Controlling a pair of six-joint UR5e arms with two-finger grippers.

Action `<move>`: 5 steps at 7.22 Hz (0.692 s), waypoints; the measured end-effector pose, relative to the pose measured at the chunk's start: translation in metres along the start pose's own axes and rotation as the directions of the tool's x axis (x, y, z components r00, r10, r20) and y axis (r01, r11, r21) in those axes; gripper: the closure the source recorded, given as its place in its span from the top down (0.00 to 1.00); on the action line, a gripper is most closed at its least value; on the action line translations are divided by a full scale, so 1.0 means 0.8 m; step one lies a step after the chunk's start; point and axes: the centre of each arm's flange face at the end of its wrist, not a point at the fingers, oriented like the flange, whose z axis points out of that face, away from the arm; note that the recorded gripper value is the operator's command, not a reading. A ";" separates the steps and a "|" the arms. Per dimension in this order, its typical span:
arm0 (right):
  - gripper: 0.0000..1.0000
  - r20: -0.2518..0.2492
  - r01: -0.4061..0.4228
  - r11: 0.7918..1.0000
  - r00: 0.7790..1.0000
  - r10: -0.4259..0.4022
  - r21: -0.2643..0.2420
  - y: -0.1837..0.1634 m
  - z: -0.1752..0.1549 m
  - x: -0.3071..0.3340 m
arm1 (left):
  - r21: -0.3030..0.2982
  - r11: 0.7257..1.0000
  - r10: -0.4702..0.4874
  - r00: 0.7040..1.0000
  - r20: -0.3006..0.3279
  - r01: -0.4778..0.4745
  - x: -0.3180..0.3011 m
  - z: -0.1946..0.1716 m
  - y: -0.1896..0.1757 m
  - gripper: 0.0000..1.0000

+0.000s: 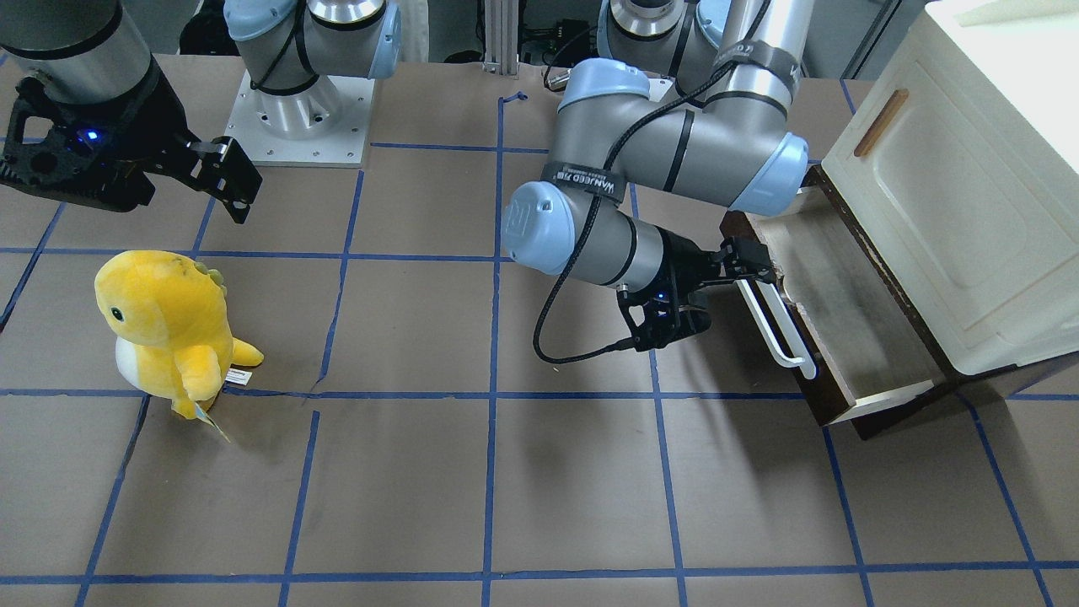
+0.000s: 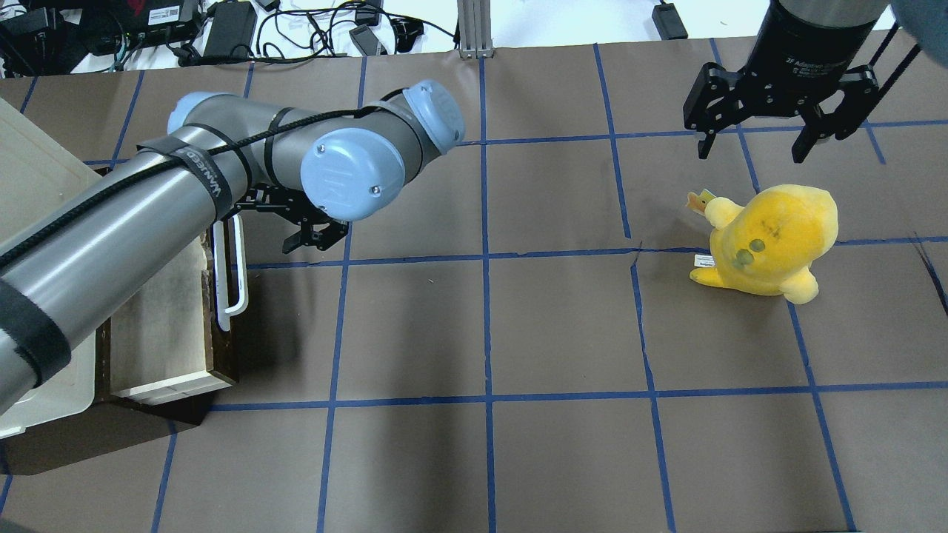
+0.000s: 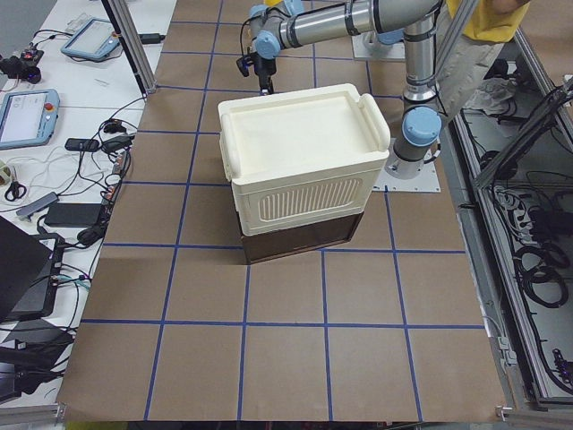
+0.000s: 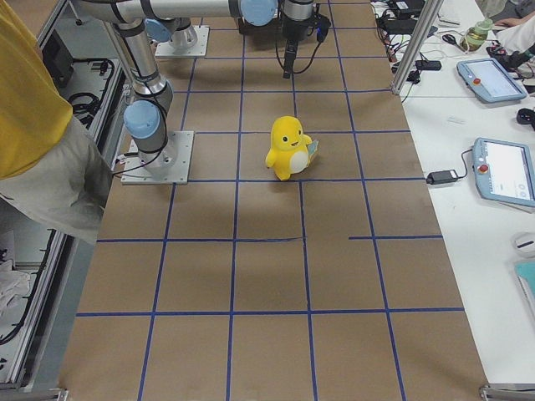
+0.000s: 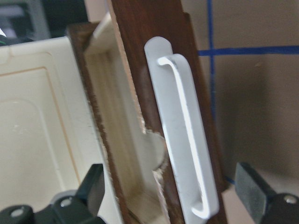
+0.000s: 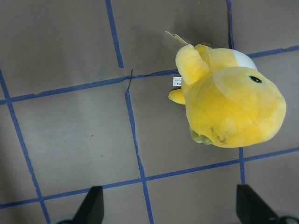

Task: Pull drawer sideways
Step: 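Open the left gripper and lift it away from the handle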

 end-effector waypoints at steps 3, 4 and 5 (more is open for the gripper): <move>1.00 0.000 0.000 1.000 1.000 0.000 0.000 0.000 0.000 0.000 | 0.042 0.992 -0.087 0.866 -0.492 0.123 -0.063 -0.083 0.018 1.00; 1.00 0.000 0.000 1.000 1.000 0.000 0.000 0.000 0.000 0.000 | 0.051 0.989 -0.082 0.811 -0.579 0.136 -0.094 -0.094 0.027 1.00; 1.00 0.000 0.000 1.000 1.000 0.000 0.000 0.000 0.000 0.000 | 0.061 0.990 -0.060 0.763 -0.643 0.129 -0.131 -0.093 0.030 1.00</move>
